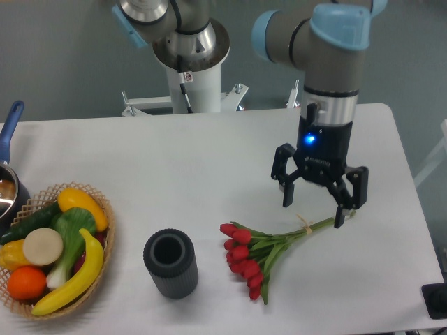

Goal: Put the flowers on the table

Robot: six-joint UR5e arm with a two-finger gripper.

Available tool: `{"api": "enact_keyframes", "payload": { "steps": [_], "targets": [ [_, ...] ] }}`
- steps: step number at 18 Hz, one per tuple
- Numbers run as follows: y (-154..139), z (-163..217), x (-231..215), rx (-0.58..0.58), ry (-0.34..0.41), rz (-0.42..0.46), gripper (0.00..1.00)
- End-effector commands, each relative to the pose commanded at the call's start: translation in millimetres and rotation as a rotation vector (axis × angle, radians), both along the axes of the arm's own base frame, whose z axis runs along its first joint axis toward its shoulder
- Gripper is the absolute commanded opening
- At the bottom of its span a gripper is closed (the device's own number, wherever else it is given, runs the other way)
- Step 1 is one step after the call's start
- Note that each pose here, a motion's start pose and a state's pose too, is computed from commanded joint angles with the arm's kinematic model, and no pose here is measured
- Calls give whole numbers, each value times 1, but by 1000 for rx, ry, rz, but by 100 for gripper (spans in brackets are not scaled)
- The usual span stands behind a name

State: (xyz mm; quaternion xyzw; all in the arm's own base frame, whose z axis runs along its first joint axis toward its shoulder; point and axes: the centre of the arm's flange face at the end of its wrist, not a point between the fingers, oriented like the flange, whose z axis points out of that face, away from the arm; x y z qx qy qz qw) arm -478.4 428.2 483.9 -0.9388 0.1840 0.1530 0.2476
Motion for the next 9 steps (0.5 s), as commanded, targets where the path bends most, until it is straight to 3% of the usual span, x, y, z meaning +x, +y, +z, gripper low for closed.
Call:
{"api": "enact_keyframes", "payload": {
  "steps": [5, 9],
  "targets": [
    [-44, 0, -11, -102, 18, -159, 100],
    [-61, -5, -13, -147, 32, -242, 100]
  ]
}}
